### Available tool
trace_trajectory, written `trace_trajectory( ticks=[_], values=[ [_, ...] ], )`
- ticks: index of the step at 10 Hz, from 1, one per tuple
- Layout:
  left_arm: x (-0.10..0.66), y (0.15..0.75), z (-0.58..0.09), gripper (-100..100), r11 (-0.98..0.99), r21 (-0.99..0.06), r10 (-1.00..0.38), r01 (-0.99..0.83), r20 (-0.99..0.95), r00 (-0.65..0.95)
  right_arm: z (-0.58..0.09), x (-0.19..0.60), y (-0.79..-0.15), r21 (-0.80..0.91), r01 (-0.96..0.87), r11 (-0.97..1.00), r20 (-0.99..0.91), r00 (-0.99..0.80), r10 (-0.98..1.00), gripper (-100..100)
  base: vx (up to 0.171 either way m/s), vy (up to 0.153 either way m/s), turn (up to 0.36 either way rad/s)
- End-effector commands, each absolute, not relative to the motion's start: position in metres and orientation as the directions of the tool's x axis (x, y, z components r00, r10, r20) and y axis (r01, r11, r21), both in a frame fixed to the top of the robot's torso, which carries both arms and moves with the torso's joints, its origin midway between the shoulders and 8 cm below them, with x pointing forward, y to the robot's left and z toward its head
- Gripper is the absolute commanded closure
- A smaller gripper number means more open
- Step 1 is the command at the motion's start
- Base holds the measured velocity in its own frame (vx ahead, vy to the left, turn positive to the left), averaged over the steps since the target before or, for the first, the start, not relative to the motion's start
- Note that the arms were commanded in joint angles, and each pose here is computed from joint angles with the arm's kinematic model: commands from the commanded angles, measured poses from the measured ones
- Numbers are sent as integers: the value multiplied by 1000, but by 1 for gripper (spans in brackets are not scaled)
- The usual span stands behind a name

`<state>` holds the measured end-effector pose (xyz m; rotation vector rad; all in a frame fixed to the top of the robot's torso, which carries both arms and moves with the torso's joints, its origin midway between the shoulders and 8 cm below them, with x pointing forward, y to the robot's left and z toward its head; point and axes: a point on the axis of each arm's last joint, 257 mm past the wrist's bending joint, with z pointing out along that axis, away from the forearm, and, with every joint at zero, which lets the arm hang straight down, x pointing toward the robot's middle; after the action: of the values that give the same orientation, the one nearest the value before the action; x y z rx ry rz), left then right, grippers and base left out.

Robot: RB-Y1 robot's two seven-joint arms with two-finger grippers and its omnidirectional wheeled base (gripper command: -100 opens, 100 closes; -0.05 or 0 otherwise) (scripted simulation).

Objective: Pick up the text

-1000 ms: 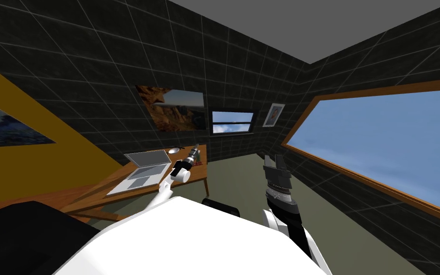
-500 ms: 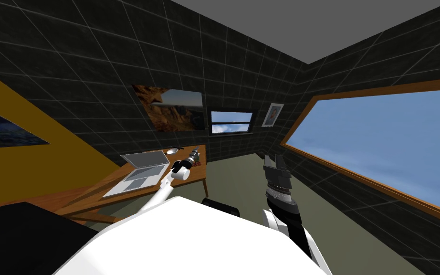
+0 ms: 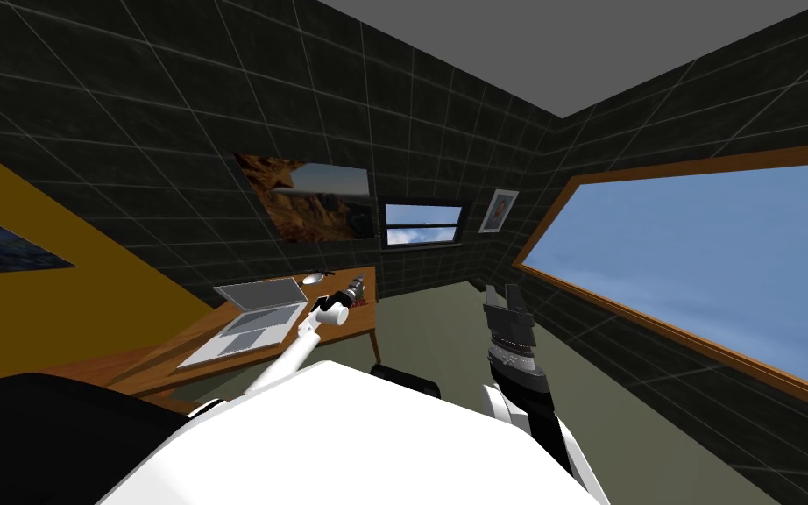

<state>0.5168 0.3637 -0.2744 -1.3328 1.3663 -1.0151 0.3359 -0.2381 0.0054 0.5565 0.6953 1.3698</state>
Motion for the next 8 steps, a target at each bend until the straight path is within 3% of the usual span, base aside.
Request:
trace_trajectory(
  ticks=[1, 8],
  values=[
    [520, 379, -289, -100, 59, -959, -996, -278, -74, 45, 5, 336, -238, 719, -683, 129, -121, 60, 991, 0, 14, -21, -30],
    [511, 415, -348, -100, 26, -876, -995, -481, -71, 75, 5, 336, -238, 719, -683, 129, -121, 60, 991, 0, 16, -17, -17]
  ],
)
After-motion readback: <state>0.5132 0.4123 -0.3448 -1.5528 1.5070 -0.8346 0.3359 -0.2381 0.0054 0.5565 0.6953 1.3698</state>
